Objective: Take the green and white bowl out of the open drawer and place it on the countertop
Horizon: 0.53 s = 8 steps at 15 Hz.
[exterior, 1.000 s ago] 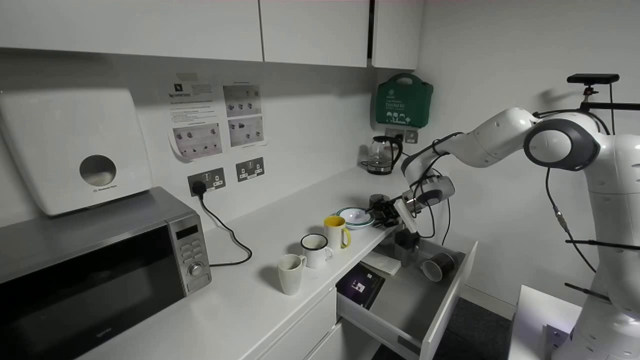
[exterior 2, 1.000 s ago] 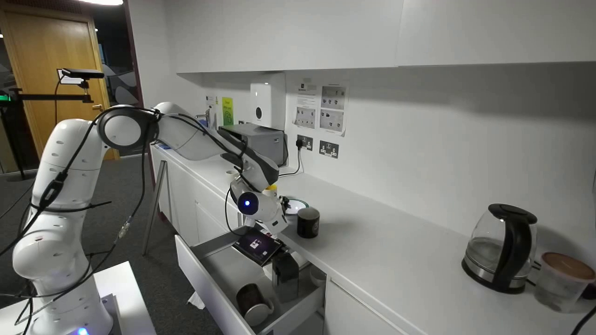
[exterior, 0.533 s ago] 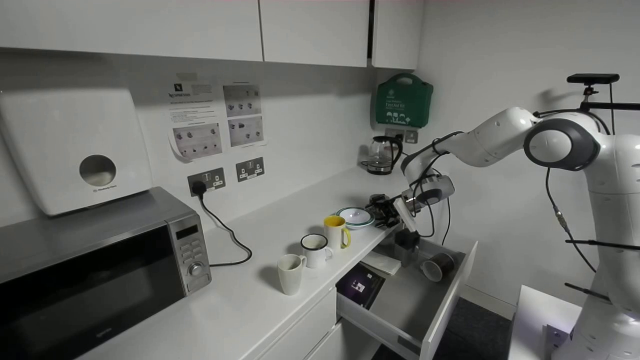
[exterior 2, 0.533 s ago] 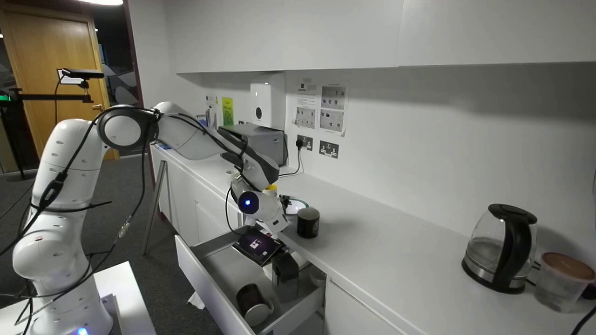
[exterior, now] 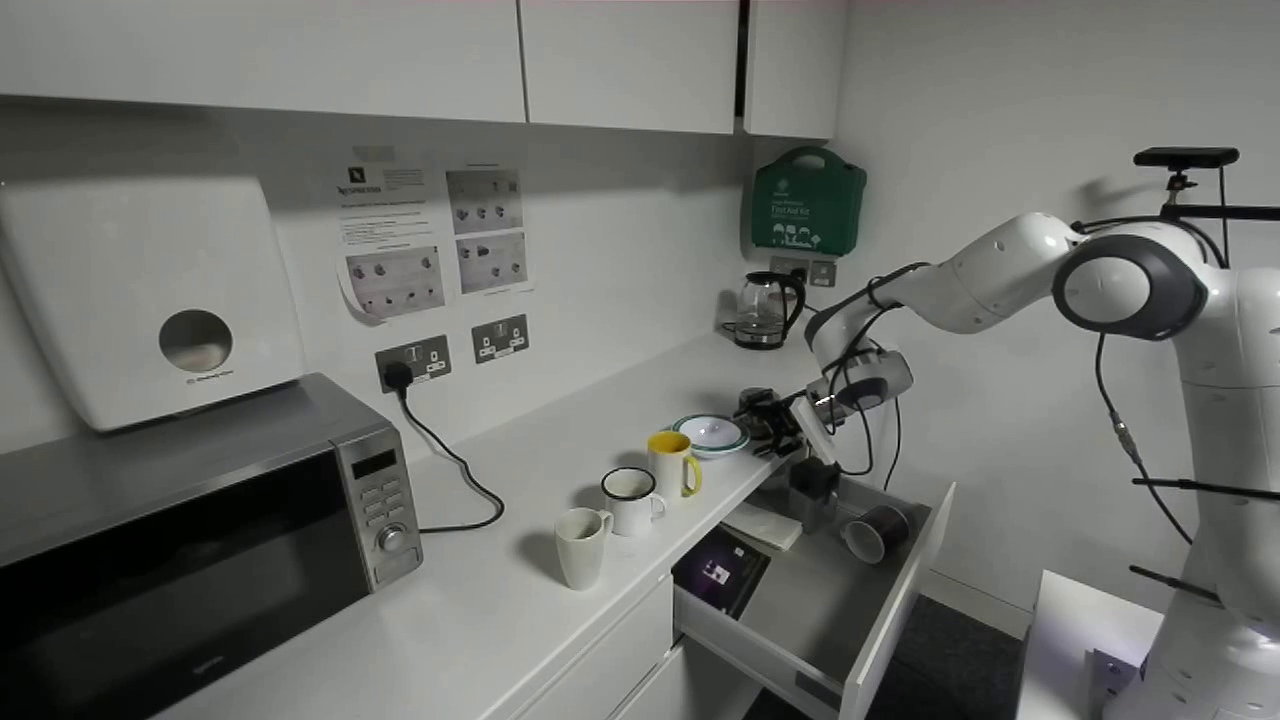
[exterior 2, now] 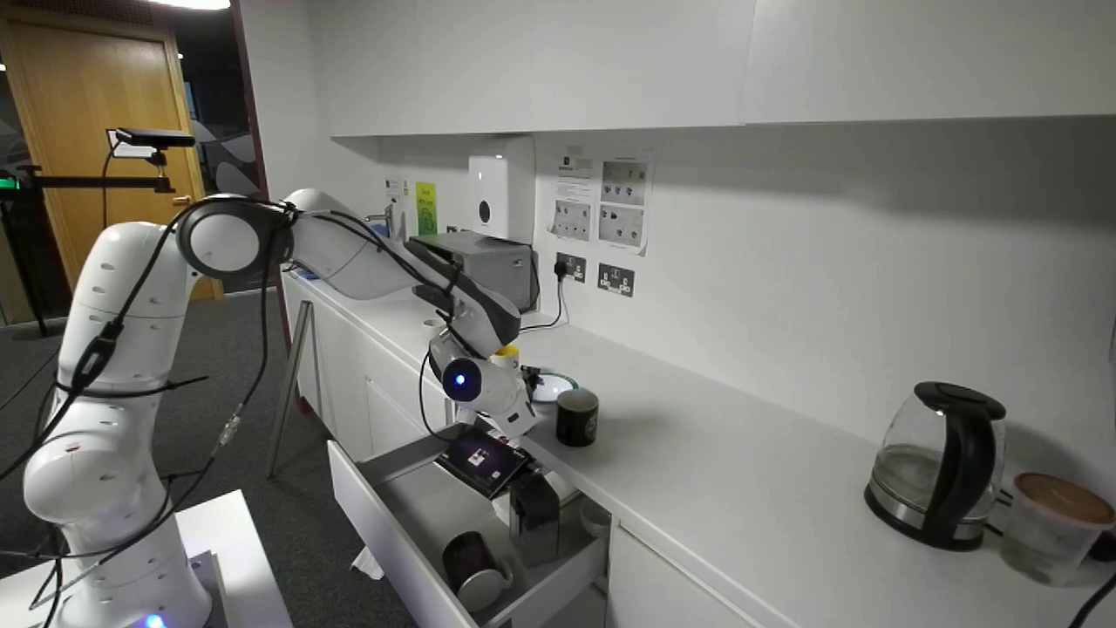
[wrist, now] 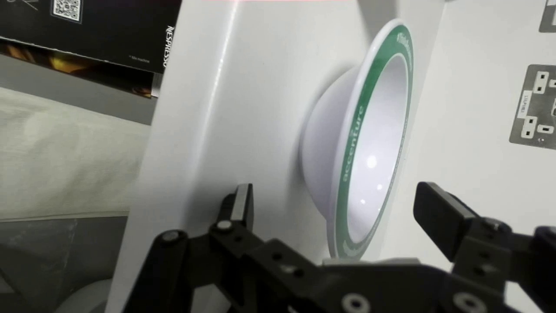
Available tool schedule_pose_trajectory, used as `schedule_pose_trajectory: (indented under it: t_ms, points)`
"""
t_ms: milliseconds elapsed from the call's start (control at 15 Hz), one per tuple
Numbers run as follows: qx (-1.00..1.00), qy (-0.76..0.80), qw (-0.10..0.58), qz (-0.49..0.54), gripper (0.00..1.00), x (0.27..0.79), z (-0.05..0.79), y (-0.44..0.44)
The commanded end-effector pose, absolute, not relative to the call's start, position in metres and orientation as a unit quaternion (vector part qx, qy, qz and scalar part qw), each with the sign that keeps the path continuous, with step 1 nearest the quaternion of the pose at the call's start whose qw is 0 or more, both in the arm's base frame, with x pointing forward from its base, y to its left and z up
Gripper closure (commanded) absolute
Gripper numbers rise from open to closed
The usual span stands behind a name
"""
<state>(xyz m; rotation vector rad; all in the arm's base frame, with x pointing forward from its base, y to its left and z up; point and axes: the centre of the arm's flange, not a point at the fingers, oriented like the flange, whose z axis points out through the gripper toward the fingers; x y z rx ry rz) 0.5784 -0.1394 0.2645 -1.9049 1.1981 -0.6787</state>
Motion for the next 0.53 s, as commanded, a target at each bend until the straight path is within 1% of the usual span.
schedule_pose_trajectory:
  t_ms: [0, 267, 467]
  points:
    - [-0.749, 0.472, 0.375, -0.277, 0.00, 0.537, 0.284, -0.140]
    - [-0.761, 0.466, 0.352, -0.284, 0.00, 0.501, 0.291, -0.141]
    - [-0.792, 0.439, 0.313, -0.285, 0.00, 0.467, 0.296, -0.142]
